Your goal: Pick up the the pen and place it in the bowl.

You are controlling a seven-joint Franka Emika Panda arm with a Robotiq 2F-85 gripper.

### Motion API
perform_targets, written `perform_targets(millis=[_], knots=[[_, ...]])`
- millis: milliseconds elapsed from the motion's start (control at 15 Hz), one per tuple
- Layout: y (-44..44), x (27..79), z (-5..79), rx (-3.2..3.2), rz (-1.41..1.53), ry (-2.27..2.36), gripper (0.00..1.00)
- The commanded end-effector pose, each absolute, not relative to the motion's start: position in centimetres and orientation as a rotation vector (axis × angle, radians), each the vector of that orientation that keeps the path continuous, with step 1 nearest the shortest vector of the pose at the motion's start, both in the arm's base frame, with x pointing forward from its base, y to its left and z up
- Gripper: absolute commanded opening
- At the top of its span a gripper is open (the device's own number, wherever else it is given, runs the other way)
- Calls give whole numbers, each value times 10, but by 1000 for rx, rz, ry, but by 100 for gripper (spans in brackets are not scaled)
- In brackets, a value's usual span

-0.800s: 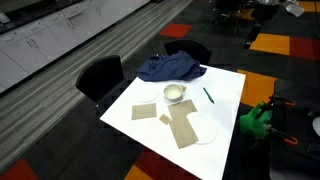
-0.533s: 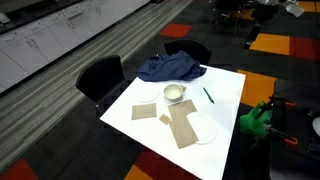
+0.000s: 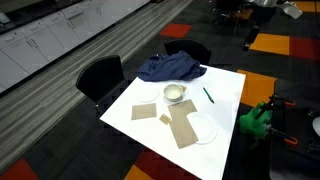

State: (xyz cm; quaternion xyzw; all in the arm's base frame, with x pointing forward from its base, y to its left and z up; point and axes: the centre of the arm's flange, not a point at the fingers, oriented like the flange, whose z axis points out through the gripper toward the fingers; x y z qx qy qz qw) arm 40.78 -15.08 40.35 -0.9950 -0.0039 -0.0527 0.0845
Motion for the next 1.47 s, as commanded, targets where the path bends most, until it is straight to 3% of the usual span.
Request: perform_targets(millis=[0,1400], knots=[[-140,425,398,-2927,-161,48,100],[-72,510,297,-2757,-116,556,100]])
